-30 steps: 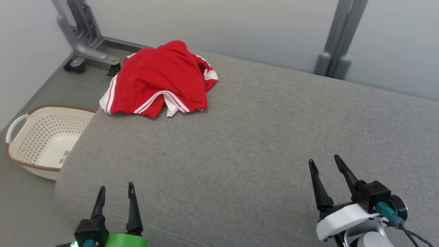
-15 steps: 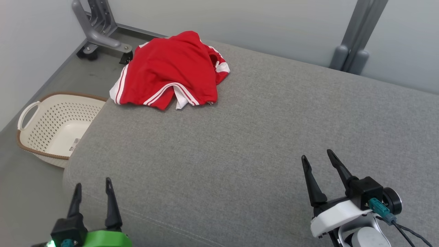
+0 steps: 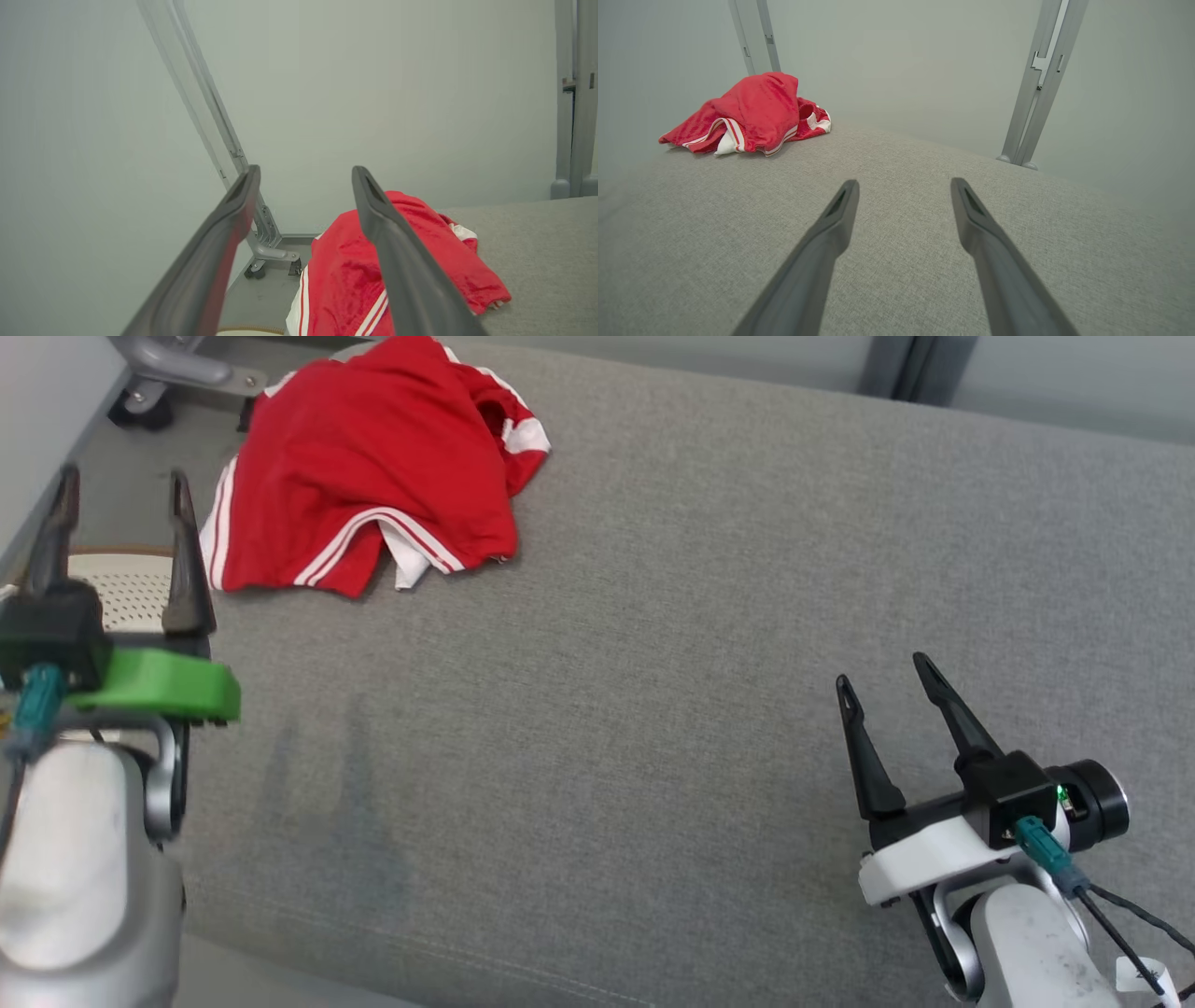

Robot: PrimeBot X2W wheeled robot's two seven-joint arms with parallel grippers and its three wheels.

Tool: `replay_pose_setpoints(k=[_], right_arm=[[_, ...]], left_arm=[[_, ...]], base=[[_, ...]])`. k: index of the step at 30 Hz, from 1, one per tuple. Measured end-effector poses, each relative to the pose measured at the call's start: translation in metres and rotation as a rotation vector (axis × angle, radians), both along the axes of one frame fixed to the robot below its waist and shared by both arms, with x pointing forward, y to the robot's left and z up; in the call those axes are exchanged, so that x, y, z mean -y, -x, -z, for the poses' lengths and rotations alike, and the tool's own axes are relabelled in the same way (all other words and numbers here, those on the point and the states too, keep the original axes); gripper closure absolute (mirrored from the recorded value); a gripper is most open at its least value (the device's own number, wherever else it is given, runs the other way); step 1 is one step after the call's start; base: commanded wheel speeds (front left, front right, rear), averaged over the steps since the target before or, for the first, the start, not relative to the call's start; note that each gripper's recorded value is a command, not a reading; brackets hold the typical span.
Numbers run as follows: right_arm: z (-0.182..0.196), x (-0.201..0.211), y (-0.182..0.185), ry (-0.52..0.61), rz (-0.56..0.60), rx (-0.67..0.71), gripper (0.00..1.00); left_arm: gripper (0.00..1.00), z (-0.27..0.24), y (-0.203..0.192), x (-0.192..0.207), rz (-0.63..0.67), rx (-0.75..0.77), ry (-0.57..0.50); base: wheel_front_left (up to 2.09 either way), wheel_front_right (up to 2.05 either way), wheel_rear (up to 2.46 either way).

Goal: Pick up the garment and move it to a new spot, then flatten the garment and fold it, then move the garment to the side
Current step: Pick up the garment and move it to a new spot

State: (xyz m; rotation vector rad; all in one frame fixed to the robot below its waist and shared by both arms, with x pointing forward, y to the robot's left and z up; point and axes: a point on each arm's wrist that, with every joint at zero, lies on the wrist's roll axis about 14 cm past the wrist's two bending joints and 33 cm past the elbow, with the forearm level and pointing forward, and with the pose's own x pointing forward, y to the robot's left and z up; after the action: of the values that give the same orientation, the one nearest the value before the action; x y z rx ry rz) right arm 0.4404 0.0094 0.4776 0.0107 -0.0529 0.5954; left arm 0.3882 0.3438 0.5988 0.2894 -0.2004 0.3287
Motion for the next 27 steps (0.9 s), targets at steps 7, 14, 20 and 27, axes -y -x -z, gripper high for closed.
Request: replay_pose_setpoints(k=[7, 14, 20, 27], right_arm=[[0.030, 0.021, -0.019, 0.039, 0.058, -0.037, 0.00], [0.057, 0.042, -0.033, 0.070, 0.116, -0.073, 0.00], [0.083, 0.058, -0.035, 0.107, 0.151, -0.120, 0.00], [0.091, 0.073, -0.038, 0.120, 0.188, -0.132, 0.00]], left_arm=[[0.00, 0.036, -0.087, 0.006, 0.058, -0.187, 0.086], [0.00, 0.122, -0.127, 0.021, 0.085, -0.438, 0.215], [0.00, 0.184, -0.136, 0.034, 0.088, -0.575, 0.305], [0.00, 0.215, -0.146, 0.051, 0.106, -0.622, 0.384]], base=[[0.00, 0.00, 0.00], [0.00, 0.00, 0.00], [0.00, 0.00, 0.00], [0.00, 0.00, 0.00]])
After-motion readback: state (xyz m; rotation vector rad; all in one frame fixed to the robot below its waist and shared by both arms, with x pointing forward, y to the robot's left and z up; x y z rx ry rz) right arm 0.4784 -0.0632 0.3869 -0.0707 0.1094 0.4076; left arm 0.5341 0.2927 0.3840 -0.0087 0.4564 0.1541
